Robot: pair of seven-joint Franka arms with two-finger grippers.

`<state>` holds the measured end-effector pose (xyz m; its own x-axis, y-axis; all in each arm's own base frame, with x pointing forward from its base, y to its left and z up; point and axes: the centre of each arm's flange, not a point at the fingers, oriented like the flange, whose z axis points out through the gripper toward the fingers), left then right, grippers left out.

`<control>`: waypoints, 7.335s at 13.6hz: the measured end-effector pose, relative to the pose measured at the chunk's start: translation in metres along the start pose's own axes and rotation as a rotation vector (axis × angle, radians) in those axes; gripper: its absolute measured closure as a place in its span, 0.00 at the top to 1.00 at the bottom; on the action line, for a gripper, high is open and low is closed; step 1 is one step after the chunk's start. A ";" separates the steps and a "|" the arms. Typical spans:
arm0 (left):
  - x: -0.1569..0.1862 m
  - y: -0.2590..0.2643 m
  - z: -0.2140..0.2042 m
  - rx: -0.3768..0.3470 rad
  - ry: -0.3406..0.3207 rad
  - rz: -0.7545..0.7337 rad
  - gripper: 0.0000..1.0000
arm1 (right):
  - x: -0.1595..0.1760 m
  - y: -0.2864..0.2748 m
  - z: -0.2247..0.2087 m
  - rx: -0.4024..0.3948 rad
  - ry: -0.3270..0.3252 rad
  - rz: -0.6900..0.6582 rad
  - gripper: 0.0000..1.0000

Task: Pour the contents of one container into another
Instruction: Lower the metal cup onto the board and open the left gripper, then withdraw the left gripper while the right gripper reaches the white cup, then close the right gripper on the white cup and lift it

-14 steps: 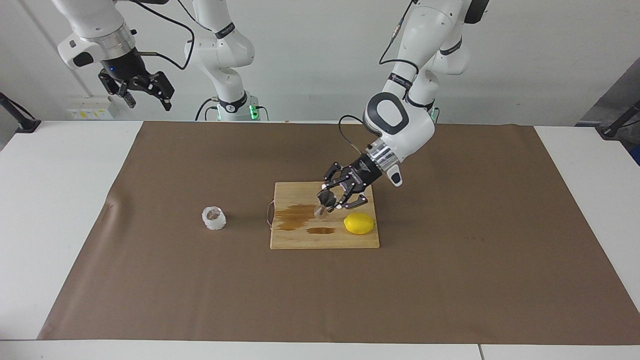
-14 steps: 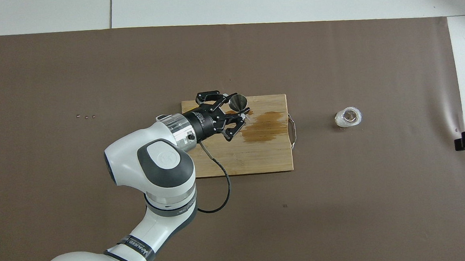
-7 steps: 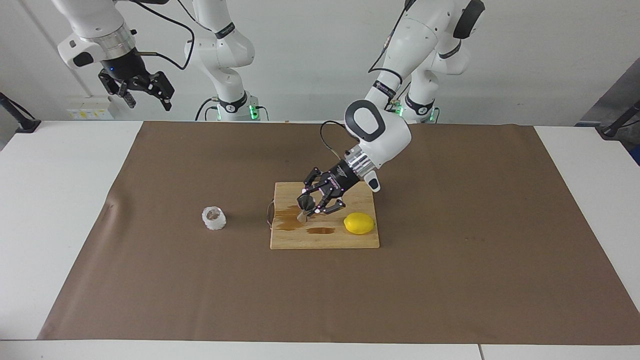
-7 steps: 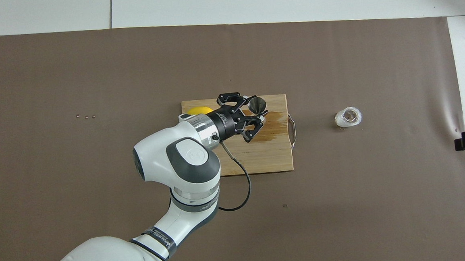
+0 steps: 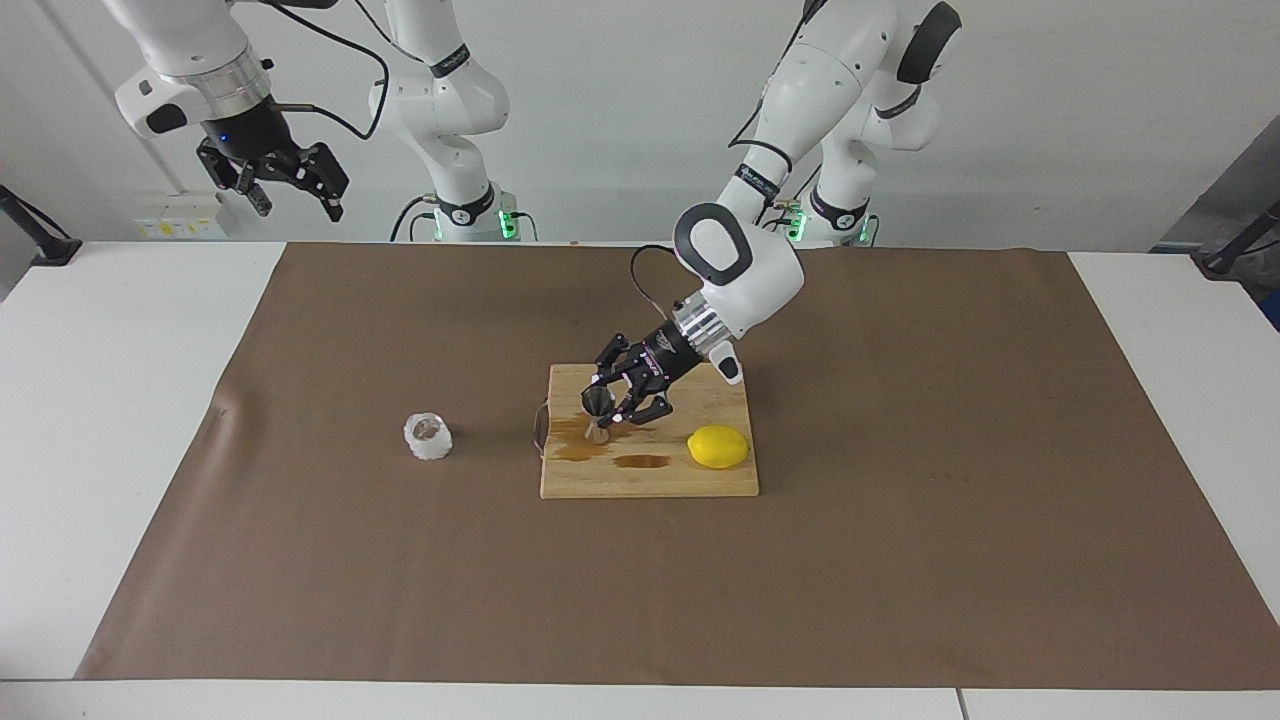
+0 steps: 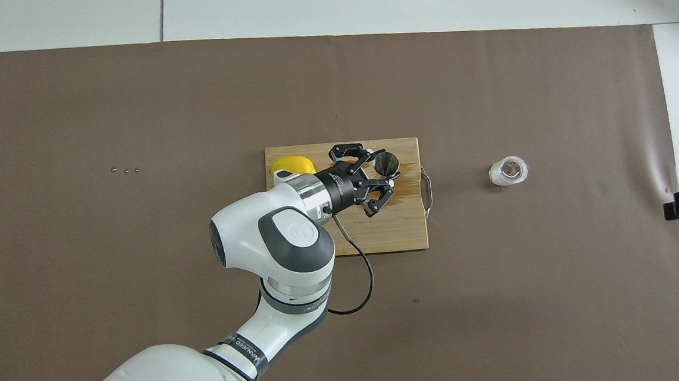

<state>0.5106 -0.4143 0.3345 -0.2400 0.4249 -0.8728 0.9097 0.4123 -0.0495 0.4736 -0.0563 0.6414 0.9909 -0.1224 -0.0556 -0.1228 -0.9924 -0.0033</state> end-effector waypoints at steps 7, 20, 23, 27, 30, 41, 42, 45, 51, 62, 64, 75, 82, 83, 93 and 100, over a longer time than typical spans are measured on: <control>0.003 -0.011 0.006 -0.004 0.020 0.015 0.50 | 0.000 0.000 0.000 0.000 0.000 0.001 1.00; 0.006 -0.011 0.007 -0.006 0.028 0.033 0.97 | 0.000 0.003 0.000 0.001 -0.001 0.006 1.00; 0.007 -0.010 0.006 -0.013 0.032 0.036 1.00 | -0.002 0.002 0.006 0.001 -0.016 0.004 1.00; 0.010 -0.008 0.004 -0.036 0.051 0.069 1.00 | 0.000 0.001 0.022 0.004 0.030 -0.127 1.00; 0.016 -0.018 0.008 -0.020 0.065 0.093 1.00 | 0.009 0.002 0.030 -0.012 0.095 -0.421 1.00; 0.056 -0.023 0.001 0.043 0.152 0.217 1.00 | 0.038 0.003 0.051 -0.085 0.198 -1.086 1.00; 0.054 -0.018 -0.005 0.047 0.145 0.218 1.00 | 0.042 0.002 0.057 -0.088 0.194 -1.140 1.00; 0.049 -0.001 -0.026 0.062 0.121 0.234 1.00 | 0.054 0.014 0.084 -0.006 0.198 -1.268 1.00; 0.042 0.021 -0.060 0.125 0.100 0.307 1.00 | 0.097 0.061 0.180 0.197 0.280 -1.431 1.00; 0.012 0.065 -0.133 0.329 0.336 0.537 1.00 | 0.139 0.033 0.334 0.522 0.518 -1.378 1.00; 0.003 0.069 -0.151 0.357 0.419 0.634 1.00 | 0.141 0.029 0.348 0.543 0.544 -1.391 1.00; -0.026 0.117 -0.249 0.497 0.708 1.075 1.00 | 0.129 0.006 0.378 0.584 0.573 -1.458 1.00; -0.036 0.141 -0.318 0.605 0.773 1.406 1.00 | 0.128 -0.008 0.382 0.580 0.573 -1.487 1.00; -0.035 0.146 -0.326 0.630 0.768 1.455 1.00 | 0.128 -0.008 0.382 0.578 0.576 -1.495 1.00; -0.058 0.176 -0.415 0.910 0.696 1.799 1.00 | 0.130 -0.007 0.380 0.568 0.583 -1.498 0.51; -0.085 0.157 -0.456 0.968 0.668 1.852 1.00 | 0.136 -0.091 0.297 0.495 0.467 -1.500 0.51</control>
<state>0.5196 -0.0180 0.6221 0.9993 -0.0223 0.0296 -0.0241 -0.9978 0.0624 0.6035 0.0201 0.3377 0.1528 0.8016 0.5780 0.9882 -0.1323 -0.0777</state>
